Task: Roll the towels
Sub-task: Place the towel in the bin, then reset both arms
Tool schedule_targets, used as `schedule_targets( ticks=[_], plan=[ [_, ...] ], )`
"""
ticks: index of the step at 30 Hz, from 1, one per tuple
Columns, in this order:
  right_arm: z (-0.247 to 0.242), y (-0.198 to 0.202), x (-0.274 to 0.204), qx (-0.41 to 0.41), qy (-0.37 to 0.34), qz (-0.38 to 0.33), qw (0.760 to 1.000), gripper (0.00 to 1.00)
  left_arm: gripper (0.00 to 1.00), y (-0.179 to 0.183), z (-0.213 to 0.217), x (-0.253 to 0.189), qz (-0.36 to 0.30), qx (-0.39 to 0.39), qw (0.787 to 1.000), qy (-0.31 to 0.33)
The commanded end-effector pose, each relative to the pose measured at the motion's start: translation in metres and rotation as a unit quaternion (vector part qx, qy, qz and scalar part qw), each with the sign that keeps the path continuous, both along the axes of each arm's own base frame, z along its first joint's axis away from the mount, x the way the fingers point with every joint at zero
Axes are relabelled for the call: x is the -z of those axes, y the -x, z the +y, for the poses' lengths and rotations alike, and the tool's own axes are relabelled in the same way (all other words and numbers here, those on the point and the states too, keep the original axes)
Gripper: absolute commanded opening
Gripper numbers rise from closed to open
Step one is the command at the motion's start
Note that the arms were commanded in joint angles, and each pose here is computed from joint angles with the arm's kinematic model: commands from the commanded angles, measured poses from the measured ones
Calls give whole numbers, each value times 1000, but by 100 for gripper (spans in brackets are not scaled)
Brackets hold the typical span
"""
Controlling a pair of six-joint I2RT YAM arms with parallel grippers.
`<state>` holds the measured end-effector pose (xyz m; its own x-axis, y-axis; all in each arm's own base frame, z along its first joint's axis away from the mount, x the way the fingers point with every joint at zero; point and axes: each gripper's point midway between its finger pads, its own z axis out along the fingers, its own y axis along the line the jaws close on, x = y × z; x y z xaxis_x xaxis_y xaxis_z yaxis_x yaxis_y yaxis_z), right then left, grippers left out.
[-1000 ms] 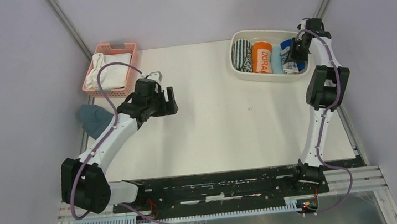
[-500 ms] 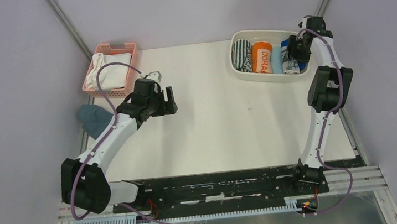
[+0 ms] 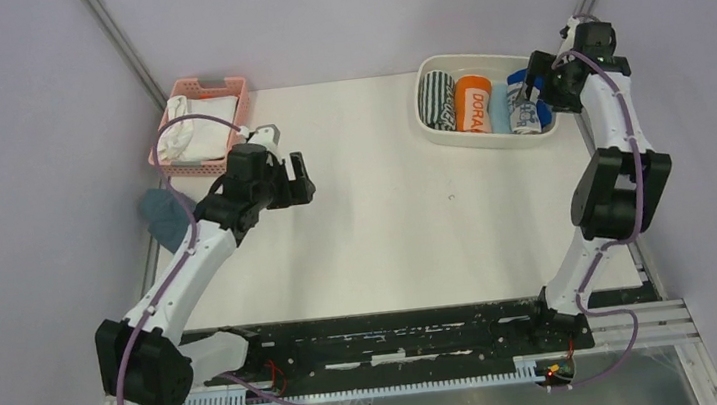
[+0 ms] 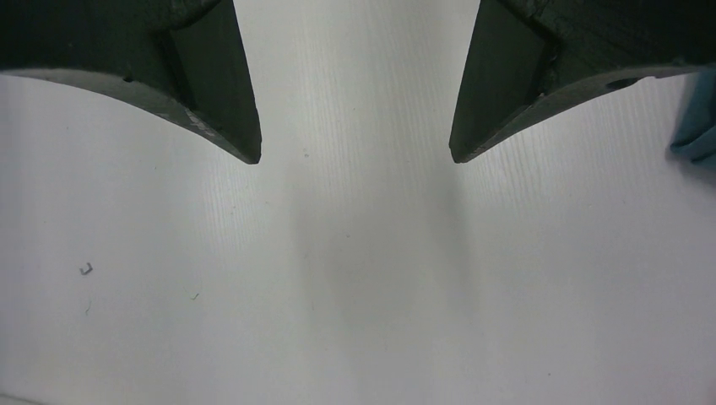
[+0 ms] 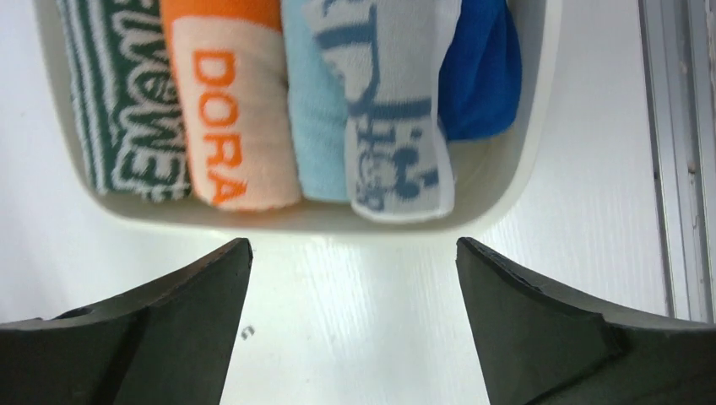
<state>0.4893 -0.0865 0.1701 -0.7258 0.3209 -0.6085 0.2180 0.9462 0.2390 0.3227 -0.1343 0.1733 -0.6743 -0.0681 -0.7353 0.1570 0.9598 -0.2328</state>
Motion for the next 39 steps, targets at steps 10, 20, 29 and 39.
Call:
schedule_targets(
  ticks=[10,20,29,39],
  plan=[
    [58,114,-101,53,-91,-240,965,100,99,24,49,-114,-239,-98,965,45],
    [95,133,-72,-3,-144,-216,966,100,99,47,81,-119,-299,-148,942,32],
    [100,129,-70,-15,-155,-214,964,100,99,40,69,-107,-278,-131,951,45],
    [99,127,-71,-25,-146,-214,966,100,99,35,58,-96,-262,-100,959,39]
  ],
)
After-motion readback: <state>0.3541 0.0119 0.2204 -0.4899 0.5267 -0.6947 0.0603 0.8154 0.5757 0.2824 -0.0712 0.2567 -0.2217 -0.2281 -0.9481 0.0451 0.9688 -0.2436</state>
